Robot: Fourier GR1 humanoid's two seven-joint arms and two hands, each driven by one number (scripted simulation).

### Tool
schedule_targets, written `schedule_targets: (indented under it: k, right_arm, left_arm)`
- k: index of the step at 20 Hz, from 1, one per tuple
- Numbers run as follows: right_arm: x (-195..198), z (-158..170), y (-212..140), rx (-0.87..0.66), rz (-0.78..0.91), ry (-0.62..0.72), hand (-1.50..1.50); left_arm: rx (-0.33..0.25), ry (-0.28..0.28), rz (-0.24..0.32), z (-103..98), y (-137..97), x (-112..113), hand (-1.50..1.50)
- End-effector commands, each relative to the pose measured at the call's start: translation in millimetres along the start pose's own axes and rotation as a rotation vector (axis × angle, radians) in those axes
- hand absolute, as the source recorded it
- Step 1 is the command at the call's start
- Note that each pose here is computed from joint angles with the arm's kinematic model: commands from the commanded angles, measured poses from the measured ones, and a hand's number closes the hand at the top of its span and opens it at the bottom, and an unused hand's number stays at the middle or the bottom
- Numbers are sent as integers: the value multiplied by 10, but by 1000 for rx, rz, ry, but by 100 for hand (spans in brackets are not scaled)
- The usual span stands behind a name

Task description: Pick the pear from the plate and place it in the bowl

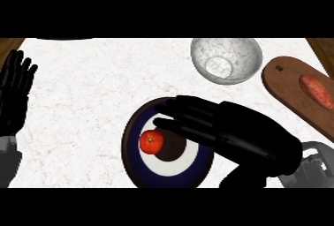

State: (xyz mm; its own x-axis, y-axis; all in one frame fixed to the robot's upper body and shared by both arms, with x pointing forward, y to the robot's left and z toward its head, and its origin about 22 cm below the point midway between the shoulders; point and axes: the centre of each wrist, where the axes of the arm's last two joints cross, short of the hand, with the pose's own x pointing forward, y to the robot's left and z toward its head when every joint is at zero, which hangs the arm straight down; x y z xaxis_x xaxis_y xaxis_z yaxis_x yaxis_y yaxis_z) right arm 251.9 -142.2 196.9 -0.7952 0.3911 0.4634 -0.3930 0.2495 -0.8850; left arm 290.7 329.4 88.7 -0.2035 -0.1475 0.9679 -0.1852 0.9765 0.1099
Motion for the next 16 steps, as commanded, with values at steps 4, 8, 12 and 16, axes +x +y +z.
schedule_targets:
  k: [4,8,12,16]
  right_arm:
    - [108,19,-458,313,176,137,-150]
    - [193,-141,-456,387,235,177,-150]
    - [-14,-362,-415,395,218,201,-150]
    - [-72,-392,-501,398,211,217,-150]
  left_arm:
    - [-7,10,4,44,-43,-118,0]
    - [-20,-7,5,34,15,-74,0]
    - [-19,-2,7,-25,-24,-74,0]
    - [2,6,4,-150,49,4,0]
